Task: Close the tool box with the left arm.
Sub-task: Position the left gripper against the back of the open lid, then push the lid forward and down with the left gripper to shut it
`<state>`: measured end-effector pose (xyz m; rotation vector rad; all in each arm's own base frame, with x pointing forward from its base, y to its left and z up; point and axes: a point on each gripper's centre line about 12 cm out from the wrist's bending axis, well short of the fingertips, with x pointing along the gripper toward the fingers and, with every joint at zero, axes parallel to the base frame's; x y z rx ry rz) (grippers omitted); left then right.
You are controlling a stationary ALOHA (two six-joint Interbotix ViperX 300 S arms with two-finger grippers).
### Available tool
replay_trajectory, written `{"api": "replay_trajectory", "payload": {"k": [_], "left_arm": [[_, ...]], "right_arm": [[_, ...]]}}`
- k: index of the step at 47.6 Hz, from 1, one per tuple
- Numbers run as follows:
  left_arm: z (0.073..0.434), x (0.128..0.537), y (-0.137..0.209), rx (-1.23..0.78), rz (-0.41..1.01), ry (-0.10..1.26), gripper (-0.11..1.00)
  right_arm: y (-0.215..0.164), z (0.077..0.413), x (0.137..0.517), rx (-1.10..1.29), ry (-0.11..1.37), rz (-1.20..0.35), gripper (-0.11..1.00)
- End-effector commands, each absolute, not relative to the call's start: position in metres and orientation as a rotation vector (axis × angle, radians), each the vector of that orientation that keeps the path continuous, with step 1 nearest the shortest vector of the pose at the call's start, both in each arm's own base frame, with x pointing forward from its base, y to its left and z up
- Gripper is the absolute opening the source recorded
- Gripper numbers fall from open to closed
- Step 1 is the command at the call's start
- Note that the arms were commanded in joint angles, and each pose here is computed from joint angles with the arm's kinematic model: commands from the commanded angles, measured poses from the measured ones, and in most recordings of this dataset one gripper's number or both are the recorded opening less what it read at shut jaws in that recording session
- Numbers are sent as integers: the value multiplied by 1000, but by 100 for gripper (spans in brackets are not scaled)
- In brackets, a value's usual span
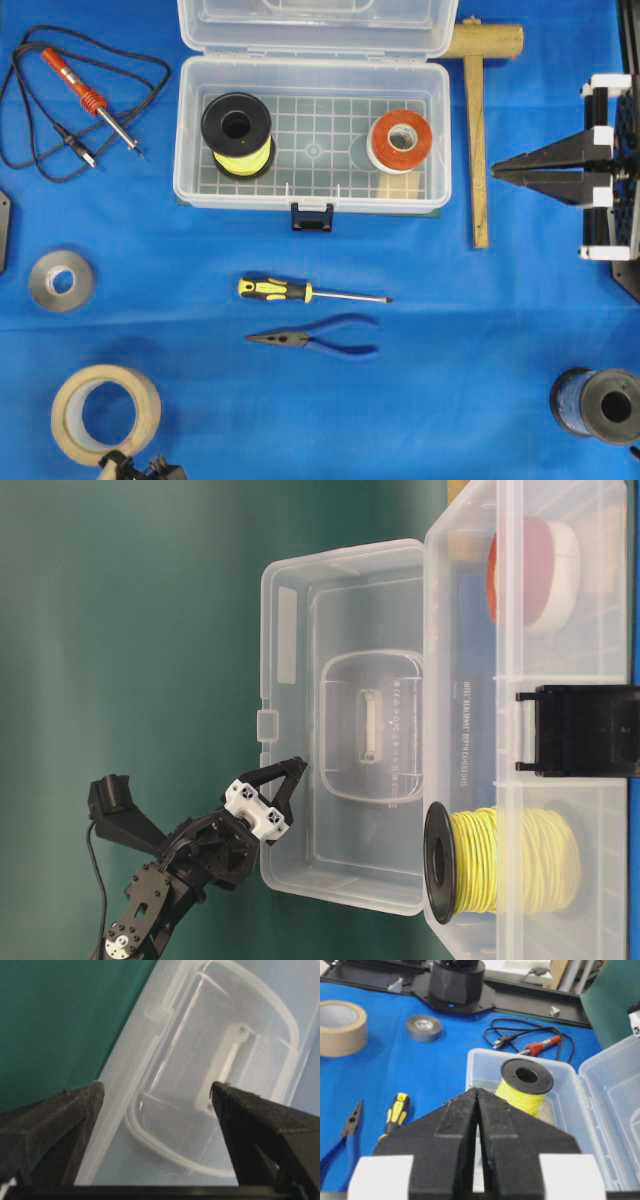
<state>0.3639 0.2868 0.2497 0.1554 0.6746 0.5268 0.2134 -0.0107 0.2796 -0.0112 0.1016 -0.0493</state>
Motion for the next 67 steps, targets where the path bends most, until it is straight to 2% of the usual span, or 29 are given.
{"api": "replay_trajectory", "payload": {"k": [1, 27, 47, 67], "left_arm": [[258, 365, 280, 155, 517, 664, 92], [261, 383, 194, 177, 309, 756, 92], [286, 366, 118, 160, 175, 770, 92], [283, 343, 25, 224, -54, 762, 92]], "right_arm": [[-12, 282, 215, -12, 96, -57, 0], [-18, 281, 215, -21, 108, -80, 0], [-18, 281, 215, -21, 107, -80, 0], [-18, 280, 215, -21, 113, -80, 0]]}}
